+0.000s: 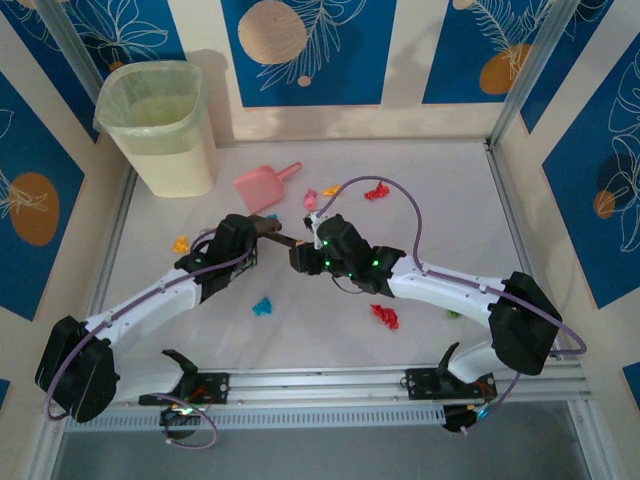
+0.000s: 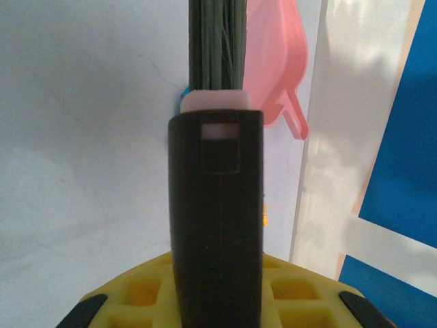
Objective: Sweep away the paper scraps from the table
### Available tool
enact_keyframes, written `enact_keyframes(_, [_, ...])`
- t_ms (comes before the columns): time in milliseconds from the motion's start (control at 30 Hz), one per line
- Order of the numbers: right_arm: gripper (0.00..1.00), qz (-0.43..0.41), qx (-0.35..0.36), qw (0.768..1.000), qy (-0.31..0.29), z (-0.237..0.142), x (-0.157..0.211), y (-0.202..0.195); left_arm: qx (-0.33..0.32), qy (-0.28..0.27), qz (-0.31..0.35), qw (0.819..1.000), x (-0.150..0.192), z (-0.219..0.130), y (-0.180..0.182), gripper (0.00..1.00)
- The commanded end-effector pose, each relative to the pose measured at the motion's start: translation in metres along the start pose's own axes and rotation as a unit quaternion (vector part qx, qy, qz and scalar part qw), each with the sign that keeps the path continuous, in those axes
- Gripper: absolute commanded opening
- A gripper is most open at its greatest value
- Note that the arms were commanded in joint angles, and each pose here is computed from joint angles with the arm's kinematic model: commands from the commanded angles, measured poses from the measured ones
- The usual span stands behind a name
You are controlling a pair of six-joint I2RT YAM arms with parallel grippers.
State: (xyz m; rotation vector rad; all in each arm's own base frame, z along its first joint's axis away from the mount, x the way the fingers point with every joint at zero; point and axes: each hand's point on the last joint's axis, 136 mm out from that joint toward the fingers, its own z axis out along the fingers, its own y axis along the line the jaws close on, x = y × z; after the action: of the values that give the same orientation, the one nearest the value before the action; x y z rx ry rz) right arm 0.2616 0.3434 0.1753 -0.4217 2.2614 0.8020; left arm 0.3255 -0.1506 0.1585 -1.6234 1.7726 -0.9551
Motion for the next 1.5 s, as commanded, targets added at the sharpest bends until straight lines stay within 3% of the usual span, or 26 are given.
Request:
enact_keyframes(0, [0.34,-0.010,-0.003,1.000,-0.013,-0.003,-0.012,0.008,0.011,-0.001,-0.010,1.000,-0.003,-0.001,-0.005,0.00])
enact_keyframes(133, [0.24,-0.014,-0.003,1.000,-0.015,-0.006,-0.015,0.009,0.016,0.000,-0.006,1.000,-0.003,-0.001,-0.006,0.00])
enact_keyframes(233, [0.13,-0.018,-0.005,1.000,-0.018,-0.010,-0.017,0.011,0.024,-0.002,-0.001,1.000,-0.004,-0.001,-0.008,0.06])
enact_keyframes(400, [0.00,-0.023,-0.003,0.999,-0.022,-0.018,-0.022,0.012,0.039,-0.014,0.009,0.999,-0.010,-0.007,-0.013,0.31])
enact_keyframes(567, [0.00,-0.029,-0.002,0.999,-0.033,-0.031,-0.029,0.013,0.069,-0.029,0.035,0.997,-0.018,-0.022,-0.026,0.64])
enact_keyframes(800, [0.00,-0.020,-0.011,0.998,-0.056,-0.060,-0.043,0.011,0.149,-0.036,0.098,0.983,-0.021,-0.049,-0.059,0.92])
enact_keyframes(900, [0.00,-0.013,-0.009,0.997,-0.077,-0.080,-0.053,0.005,0.215,-0.028,0.151,0.965,-0.013,-0.068,-0.086,1.00])
enact_keyframes(967, [0.00,-0.007,-0.005,0.996,-0.094,-0.096,-0.061,-0.002,0.284,-0.013,0.193,0.939,0.000,-0.085,-0.109,1.00])
enact_keyframes(1100, [0.00,0.001,0.031,0.989,-0.147,-0.138,-0.075,-0.027,0.471,0.012,0.271,0.839,0.033,-0.136,-0.155,1.00])
enact_keyframes(1133, [0.00,0.004,0.050,0.985,-0.164,-0.149,-0.078,-0.038,0.478,0.022,0.291,0.829,0.041,-0.140,-0.161,1.00])
enact_keyframes(1267, [0.00,0.035,0.116,0.967,-0.223,-0.187,-0.075,-0.083,0.407,0.046,0.381,0.829,0.064,-0.122,-0.165,1.00])
enact_keyframes(1467, [0.00,0.092,0.219,0.924,-0.300,-0.220,-0.046,-0.150,0.288,0.062,0.490,0.821,0.090,-0.054,-0.155,1.00])
